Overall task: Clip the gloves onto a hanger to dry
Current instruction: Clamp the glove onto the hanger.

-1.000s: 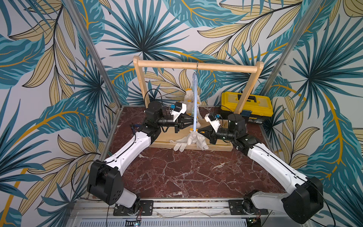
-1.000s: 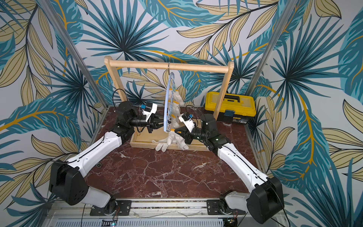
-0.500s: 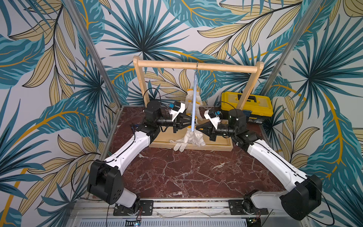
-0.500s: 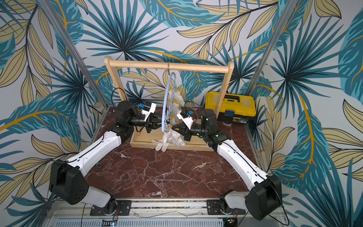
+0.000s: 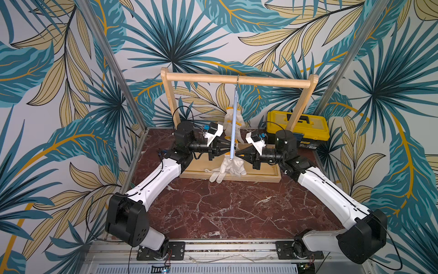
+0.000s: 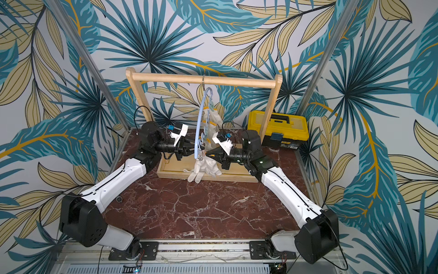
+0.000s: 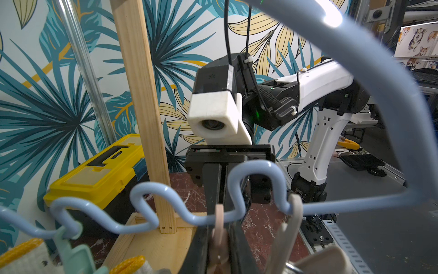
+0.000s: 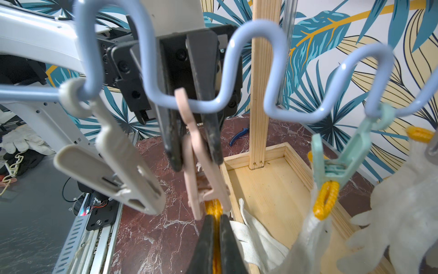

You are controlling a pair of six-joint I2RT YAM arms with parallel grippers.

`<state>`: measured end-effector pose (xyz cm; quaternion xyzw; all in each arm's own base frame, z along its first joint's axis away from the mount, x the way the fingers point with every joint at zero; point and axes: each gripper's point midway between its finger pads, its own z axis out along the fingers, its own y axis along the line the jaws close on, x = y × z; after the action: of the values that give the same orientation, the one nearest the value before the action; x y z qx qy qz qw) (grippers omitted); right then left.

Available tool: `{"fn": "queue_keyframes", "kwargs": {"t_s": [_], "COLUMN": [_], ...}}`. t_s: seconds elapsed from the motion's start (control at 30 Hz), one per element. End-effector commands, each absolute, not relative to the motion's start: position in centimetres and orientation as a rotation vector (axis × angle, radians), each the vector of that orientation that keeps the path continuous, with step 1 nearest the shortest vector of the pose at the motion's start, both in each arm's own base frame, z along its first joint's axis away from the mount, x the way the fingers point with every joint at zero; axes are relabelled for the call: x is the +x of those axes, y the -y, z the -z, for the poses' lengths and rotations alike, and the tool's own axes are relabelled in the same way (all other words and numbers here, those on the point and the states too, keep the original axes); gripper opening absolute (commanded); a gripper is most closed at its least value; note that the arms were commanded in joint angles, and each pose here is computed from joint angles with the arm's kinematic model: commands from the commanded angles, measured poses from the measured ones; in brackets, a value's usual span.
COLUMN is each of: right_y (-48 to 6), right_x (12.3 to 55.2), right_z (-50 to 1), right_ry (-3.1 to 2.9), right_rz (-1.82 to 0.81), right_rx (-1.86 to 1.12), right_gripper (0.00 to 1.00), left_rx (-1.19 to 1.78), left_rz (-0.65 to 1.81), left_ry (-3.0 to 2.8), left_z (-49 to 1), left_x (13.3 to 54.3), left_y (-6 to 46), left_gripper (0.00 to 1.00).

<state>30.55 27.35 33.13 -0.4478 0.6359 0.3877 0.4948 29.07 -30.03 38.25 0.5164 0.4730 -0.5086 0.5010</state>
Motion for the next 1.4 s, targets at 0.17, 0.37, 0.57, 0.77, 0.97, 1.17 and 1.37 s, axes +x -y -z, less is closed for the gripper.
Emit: {"fn": "queue_keyframes", "kwargs": {"t_s": [0.17,0.37,0.57,0.77,0.97,1.17,1.37], "right_y": [-27.4,-27.5,-27.3,-27.0,-26.9,-27.0,-26.7], "right_x": [30.3,30.3,30.0,30.3,30.3,30.5,30.9], "right_z": [-35.0,-35.6,-36.3,-36.8,-37.6,-36.8,-36.0], "right_ry": [-1.472,-1.447,-1.429,-1.427,-1.397,-1.423,-1.466], "right_rz": [-0.935,-0.946,-0.94,-0.924,-0.915,-0.927,-0.901], "right_rx": [-1.092,-1.077,-1.065,-1.03,-1.009,-1.01,-0.988], "right_gripper": [0.0,0.0,0.0,0.0,0.03,0.19,0.33], "left_rx": [1.303,1.298,1.29,1.286,1.272,1.253,1.192], "left_rz": [1.295,1.286,1.281,1.278,1.265,1.241,1.163], "left_ry": [-1.124,-1.128,-1.136,-1.141,-1.156,-1.163,-1.19], "left_z": [-38.0,-37.9,-37.7,-37.6,-37.3,-37.5,-37.7], "left_x": [28.0,28.0,28.1,28.2,28.5,28.8,29.4], "left_y": [30.2,30.0,30.0,30.0,30.0,30.0,29.6], "left_gripper": [0.0,0.0,0.0,0.0,0.01,0.28,0.54]}}
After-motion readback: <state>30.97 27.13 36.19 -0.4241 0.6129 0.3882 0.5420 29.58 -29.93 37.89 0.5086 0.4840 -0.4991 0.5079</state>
